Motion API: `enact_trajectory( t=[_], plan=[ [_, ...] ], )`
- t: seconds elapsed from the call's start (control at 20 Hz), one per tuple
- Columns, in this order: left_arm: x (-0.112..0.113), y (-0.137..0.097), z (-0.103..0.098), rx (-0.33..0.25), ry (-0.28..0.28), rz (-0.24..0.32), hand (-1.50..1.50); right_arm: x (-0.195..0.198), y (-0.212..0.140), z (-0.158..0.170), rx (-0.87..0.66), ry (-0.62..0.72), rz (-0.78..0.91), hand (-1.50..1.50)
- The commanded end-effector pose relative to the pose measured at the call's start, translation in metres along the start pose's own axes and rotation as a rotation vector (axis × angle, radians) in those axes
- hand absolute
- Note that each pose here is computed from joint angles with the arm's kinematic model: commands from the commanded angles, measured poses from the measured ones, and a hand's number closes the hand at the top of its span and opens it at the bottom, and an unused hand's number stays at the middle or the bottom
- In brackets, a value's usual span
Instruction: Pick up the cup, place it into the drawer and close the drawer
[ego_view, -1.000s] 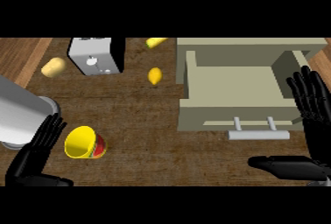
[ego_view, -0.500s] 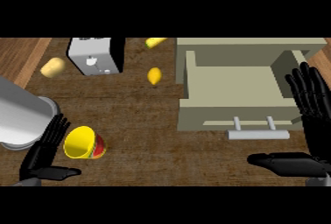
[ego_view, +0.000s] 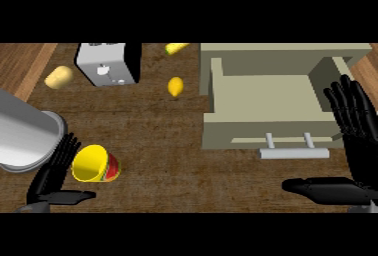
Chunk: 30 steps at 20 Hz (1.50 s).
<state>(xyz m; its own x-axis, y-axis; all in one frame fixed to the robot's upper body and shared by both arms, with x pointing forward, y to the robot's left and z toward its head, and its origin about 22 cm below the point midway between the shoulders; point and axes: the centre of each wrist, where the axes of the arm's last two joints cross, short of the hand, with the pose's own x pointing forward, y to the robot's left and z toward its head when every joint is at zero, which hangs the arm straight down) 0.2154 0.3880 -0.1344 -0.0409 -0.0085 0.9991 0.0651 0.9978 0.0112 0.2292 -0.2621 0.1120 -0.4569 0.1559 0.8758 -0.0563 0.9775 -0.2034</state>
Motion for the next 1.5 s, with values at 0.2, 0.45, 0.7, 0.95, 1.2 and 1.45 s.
enact_trajectory(
  t=[0.2, 0.45, 0.7, 0.95, 1.2, 1.45],
  plan=[
    [-0.009, -0.022, -0.013, -0.086, -0.106, 0.084, -1.5, 0.008, -0.001, -0.016, 0.015, 0.001, -0.019, -1.5],
    [-0.001, 0.002, -0.011, -0.068, -0.118, 0.092, -1.5, -0.005, 0.0, 0.01, 0.01, 0.003, -0.015, -1.5],
    [-0.022, -0.043, -0.011, -0.095, -0.12, 0.168, -1.5, -0.006, 0.0, 0.001, 0.023, 0.009, -0.029, -1.5],
    [-0.01, -0.046, -0.036, -0.162, -0.138, 0.234, -1.5, 0.001, 0.0, -0.01, 0.023, 0.018, -0.009, -1.5],
    [-0.017, -0.064, -0.036, -0.172, -0.166, 0.314, -1.5, 0.003, 0.007, -0.011, 0.008, 0.012, -0.051, -1.5],
    [-0.006, -0.067, -0.053, -0.261, -0.177, 0.391, 1.5, -0.011, 0.003, -0.013, 0.024, 0.028, -0.03, -1.5]
  ],
)
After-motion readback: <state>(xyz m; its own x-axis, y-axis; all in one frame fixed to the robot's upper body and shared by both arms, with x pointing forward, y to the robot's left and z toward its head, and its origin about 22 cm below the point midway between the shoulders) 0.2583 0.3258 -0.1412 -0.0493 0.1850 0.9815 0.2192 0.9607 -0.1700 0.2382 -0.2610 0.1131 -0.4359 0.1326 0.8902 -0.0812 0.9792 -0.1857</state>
